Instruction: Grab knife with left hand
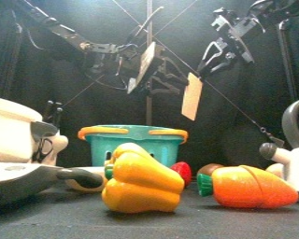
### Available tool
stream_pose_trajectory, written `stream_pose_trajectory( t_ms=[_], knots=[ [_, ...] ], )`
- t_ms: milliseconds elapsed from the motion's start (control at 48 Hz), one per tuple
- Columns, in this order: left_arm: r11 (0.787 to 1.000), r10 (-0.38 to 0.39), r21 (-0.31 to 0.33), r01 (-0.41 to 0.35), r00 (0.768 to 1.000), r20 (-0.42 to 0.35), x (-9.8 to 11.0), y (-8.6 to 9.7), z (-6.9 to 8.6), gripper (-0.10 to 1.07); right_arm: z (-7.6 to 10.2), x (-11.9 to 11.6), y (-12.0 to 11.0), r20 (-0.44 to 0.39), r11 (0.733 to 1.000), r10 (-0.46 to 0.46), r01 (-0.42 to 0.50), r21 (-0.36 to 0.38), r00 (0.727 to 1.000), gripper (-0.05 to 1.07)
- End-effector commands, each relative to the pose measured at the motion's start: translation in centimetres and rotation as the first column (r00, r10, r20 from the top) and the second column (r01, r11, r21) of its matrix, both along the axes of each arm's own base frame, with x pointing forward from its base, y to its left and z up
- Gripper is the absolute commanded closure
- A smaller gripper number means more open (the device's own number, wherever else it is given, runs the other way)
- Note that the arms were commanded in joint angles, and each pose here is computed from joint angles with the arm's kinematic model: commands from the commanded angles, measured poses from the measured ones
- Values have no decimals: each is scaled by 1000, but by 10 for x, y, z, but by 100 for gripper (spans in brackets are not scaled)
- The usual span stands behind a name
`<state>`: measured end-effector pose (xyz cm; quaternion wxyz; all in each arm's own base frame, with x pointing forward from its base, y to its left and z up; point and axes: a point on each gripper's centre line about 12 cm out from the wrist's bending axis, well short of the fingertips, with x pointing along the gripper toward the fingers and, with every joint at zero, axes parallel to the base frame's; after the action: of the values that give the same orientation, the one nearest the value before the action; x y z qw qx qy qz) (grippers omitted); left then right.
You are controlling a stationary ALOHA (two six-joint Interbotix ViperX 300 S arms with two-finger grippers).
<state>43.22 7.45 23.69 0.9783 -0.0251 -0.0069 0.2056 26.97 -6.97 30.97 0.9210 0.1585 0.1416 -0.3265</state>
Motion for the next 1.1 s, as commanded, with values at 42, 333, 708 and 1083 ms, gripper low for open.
stream_pose_trajectory(
  t_ms=[42,333,708,1083],
  knots=[
    [1000,2,-31,-1,998,61,-15,-3,17,15,11,-6,1,40,996,52,-49,-69,998,49],
    [917,-200,-269,293,924,325,-39,-28,14,15,41,-4,26,50,870,367,-324,-372,929,49],
    [737,-313,-324,594,724,615,-43,-1,-13,15,82,4,53,77,770,507,-410,-490,859,49],
    [665,-366,-302,683,650,665,-27,-6,4,15,93,8,58,76,746,523,-412,-524,849,49]
  ],
)
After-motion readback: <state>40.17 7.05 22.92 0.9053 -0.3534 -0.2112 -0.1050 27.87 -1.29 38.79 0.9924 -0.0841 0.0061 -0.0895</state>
